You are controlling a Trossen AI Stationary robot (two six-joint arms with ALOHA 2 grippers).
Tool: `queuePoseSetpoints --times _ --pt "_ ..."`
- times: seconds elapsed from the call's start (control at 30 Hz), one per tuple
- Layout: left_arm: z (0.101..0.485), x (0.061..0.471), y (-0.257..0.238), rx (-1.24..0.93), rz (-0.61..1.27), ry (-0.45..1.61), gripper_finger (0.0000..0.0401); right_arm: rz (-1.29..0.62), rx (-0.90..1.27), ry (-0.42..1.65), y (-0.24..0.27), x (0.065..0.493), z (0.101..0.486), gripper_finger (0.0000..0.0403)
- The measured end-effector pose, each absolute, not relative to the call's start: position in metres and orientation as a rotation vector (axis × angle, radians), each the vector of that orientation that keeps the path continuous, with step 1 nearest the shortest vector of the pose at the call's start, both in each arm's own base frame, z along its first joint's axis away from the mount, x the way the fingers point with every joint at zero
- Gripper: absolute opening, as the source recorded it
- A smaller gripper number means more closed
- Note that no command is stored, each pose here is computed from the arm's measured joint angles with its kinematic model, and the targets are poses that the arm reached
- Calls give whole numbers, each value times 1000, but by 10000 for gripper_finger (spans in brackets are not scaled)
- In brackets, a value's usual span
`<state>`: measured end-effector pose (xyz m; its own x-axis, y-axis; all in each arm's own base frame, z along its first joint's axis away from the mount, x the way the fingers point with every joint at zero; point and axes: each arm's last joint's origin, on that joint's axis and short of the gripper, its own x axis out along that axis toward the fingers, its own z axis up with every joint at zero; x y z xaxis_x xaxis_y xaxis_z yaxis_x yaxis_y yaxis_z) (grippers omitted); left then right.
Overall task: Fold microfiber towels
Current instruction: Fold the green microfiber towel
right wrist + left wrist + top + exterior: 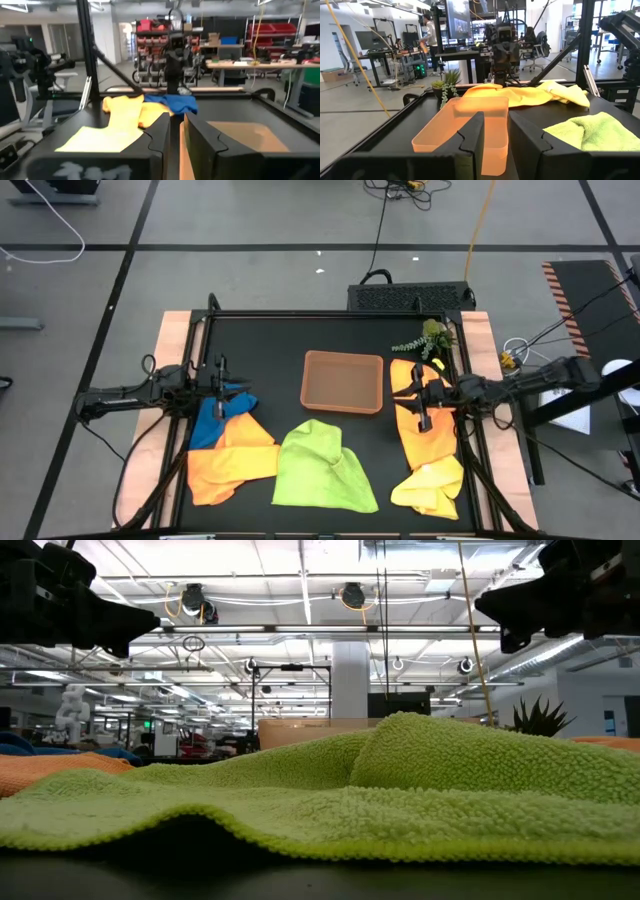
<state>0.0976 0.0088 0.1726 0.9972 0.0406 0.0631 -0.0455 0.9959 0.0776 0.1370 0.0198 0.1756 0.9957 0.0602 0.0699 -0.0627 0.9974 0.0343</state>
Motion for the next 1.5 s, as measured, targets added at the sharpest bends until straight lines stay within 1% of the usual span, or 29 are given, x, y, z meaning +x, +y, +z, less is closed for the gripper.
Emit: queuePoseSetpoints --times 0.17,0.37,0.57,0.77,0.93,1.1,1.23,1.37,1.43,1.5 --pt "173 98 9 79 43 -61 88 172 71 -54 39 144 170 47" --pt "173 98 9 79 43 -61 88 107 94 74 61 157 156 47" --pt "172 98 9 79 43 -61 88 134 54 164 91 193 162 47" --pt "173 98 9 79 43 -61 88 134 -20 328 113 231 151 47" --pt "173 98 9 79 43 -61 88 115 7 421 118 245 129 47" --pt "173 98 9 79 43 -61 88 172 108 516 117 250 107 50" --pt "172 98 9 79 43 -61 88 196 148 603 119 252 88 67" --pt "173 98 9 79 43 -61 88 207 161 623 124 260 79 80" --pt "172 98 9 79 43 -61 88 211 160 626 126 262 77 76" --pt "173 98 9 79 43 -61 88 216 143 625 126 262 78 59"
